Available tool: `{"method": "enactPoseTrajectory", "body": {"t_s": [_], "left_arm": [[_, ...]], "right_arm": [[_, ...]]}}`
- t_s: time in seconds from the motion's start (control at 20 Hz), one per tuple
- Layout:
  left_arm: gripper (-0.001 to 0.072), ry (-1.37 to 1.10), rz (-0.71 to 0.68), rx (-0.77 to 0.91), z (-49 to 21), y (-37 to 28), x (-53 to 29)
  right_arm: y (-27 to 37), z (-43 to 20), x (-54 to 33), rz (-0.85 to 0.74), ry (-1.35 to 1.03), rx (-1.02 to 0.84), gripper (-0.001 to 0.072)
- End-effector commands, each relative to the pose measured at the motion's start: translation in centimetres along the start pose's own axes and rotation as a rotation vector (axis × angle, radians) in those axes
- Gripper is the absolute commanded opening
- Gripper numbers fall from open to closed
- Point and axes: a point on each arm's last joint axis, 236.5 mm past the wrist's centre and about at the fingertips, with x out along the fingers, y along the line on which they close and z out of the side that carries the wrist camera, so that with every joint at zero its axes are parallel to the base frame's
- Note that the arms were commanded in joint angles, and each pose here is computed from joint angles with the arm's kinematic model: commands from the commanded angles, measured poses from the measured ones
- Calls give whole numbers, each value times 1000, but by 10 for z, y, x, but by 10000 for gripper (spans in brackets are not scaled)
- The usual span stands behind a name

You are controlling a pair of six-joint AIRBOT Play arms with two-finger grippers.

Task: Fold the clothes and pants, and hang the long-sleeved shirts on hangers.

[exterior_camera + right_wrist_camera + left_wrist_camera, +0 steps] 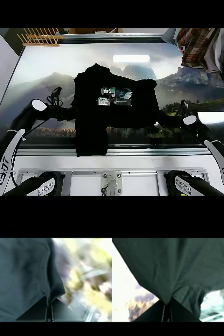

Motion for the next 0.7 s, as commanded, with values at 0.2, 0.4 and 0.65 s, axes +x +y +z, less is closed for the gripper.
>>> {"method": "enactPoseTrajectory", "body": {"t_s": [0.2, 0.4, 0.65], "left_arm": [[13, -592, -110, 270, 100, -132, -259], [13, -1001, -186, 495, 32, -228, -435], [12, -1257, -284, 568, -60, -270, -528]], "right_arm": [[143, 138, -218, 102, -404, -471, 20], [225, 129, -386, 226, -744, -634, 20], [245, 77, -478, 313, -928, -677, 19]]}}
